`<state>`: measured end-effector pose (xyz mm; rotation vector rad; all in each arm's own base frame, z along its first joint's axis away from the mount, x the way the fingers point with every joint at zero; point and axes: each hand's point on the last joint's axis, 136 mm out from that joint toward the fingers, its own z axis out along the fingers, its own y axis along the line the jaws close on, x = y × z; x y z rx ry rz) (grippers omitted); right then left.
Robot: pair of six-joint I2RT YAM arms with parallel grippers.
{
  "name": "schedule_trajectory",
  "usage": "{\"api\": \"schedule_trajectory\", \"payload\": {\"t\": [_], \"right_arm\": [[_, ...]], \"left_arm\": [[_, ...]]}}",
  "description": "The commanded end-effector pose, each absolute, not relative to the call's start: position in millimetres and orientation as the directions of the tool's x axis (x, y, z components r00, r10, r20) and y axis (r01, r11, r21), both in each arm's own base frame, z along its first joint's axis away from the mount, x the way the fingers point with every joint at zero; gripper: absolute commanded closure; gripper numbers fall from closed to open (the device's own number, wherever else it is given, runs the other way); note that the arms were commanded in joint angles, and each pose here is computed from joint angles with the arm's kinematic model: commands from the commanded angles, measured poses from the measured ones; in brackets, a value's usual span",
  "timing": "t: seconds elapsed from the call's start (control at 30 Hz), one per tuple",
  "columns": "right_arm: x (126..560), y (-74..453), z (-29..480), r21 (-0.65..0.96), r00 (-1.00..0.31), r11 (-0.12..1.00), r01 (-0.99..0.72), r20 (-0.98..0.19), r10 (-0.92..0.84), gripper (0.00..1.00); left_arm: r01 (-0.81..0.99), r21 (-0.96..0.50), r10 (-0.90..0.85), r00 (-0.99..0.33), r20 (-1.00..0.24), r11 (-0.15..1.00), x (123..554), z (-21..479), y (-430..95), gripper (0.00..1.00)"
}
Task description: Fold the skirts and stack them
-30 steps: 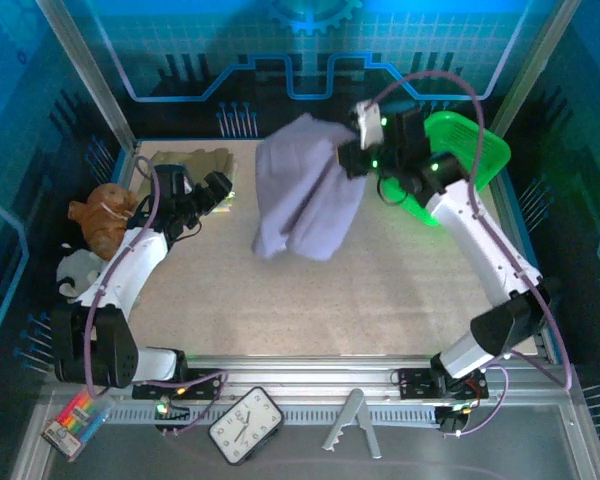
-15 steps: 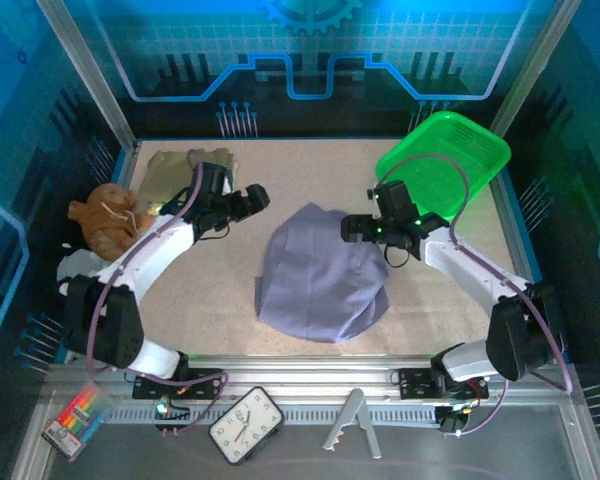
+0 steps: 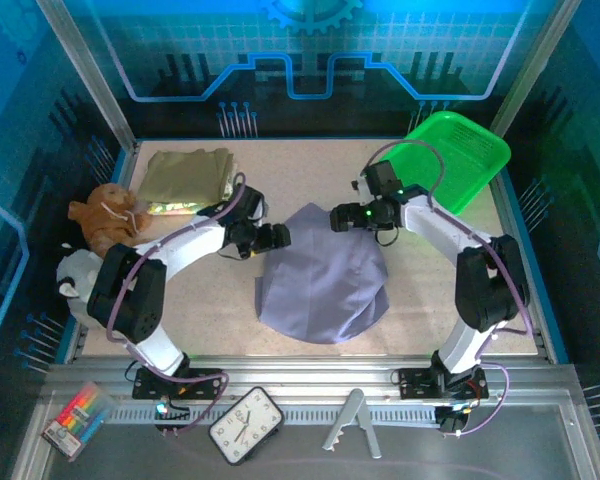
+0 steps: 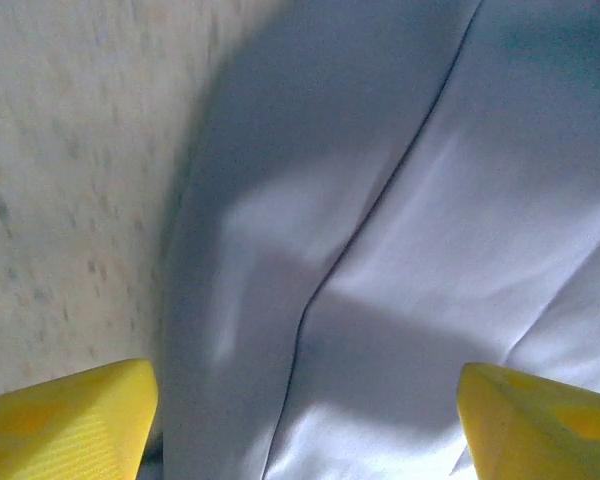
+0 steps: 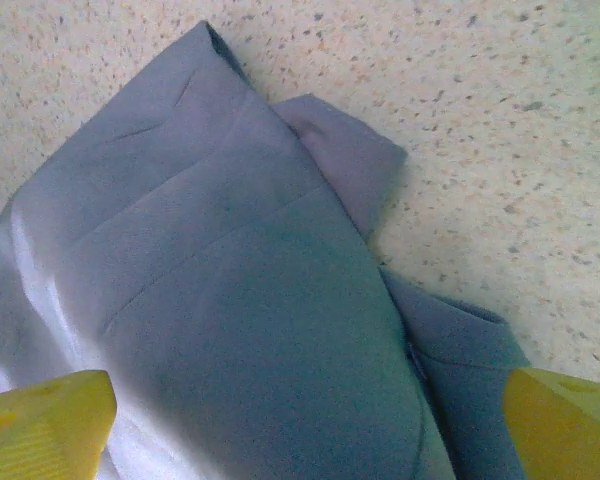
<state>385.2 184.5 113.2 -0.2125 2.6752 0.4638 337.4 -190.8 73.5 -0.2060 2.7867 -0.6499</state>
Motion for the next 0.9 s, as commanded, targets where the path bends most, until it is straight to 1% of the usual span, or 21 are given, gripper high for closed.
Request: {"api": "schedule_trajectory", "payload": {"t": [0.0,0.1,0.17,0.2,0.3,0.37,0.57,0.6,0.67,0.77,0.87], "right_arm": [[382,195,119,0.295,-0.913,0.921,-0.255,-0.387,-0.129,0.0],[391,196,121,0.297,-0.919,0.928,-0.224,-0.382,-0.1,0.0],[396,202,123,0.317,-0.914,0.92,-0.232,-0.395,-0.095,0.0],[398,205,124,0.329,-0.911,0.912,-0.246,-0.401,-0.101,0.01],[401,222,128,0.374,-0.894,0.867,-0.329,-0.42,-0.158,0.02],[400,232,128,0.389,-0.882,0.838,-0.382,-0.426,-0.204,0.03],[396,246,119,0.386,-0.844,0.78,-0.493,-0.431,-0.32,0.04],[393,248,116,0.387,-0.834,0.764,-0.517,-0.43,-0.347,0.06],[387,253,110,0.375,-0.804,0.73,-0.571,-0.433,-0.406,0.12],[380,259,97,0.328,-0.745,0.682,-0.653,-0.437,-0.504,0.21],[378,266,86,0.305,-0.71,0.646,-0.7,-0.401,-0.58,0.31]], "left_arm": [[-0.023,-0.415,-0.112,-0.975,-0.193,0.909,298,62,-193,0.24],[0.013,-0.386,-0.075,-0.974,-0.213,0.923,272,56,-190,0.26],[0.029,-0.38,-0.053,-0.977,-0.204,0.925,256,50,-190,0.28],[0.035,-0.38,-0.044,-0.979,-0.198,0.925,249,48,-190,0.31],[0.053,-0.38,-0.021,-0.982,-0.19,0.923,235,42,-193,0.39],[0.07,-0.397,-0.007,-0.982,-0.19,0.915,228,39,-196,0.43],[0.105,-0.362,0.035,-0.98,-0.194,0.926,217,31,-195,0.57],[0.109,-0.36,0.037,-0.979,-0.202,0.927,216,30,-195,0.61],[0.117,-0.361,0.039,-0.975,-0.218,0.925,217,30,-195,0.72],[0.127,-0.36,0.037,-0.968,-0.247,0.924,221,34,-194,0.99],[0.133,-0.334,0.039,-0.961,-0.275,0.933,222,38,-187,1.0]]}}
